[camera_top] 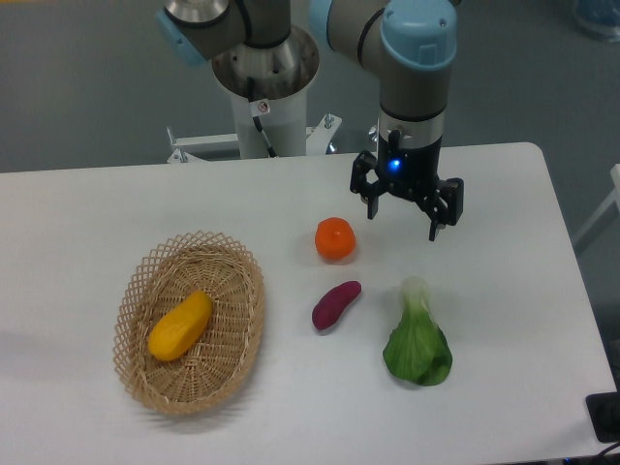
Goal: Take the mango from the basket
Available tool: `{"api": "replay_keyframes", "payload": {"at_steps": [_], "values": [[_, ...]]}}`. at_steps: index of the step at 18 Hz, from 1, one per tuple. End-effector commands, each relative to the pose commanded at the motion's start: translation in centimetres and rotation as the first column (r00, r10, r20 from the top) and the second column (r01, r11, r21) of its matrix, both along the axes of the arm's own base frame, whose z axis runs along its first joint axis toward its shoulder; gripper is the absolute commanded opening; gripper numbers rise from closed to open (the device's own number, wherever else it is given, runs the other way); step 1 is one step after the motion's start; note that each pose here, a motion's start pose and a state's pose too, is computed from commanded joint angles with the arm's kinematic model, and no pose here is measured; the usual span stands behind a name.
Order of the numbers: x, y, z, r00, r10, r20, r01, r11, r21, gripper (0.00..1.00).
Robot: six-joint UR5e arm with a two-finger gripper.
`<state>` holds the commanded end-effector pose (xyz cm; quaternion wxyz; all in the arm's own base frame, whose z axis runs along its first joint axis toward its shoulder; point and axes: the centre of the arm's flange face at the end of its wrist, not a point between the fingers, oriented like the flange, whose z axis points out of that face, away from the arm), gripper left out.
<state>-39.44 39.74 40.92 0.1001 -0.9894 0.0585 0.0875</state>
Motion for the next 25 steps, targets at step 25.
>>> {"api": "replay_keyframes", "payload": {"at_steps": [25], "values": [[6.4, 6.8, -3.2, 0.987, 0.136, 0.090, -0.142, 0.988, 0.053, 1.00]]}}
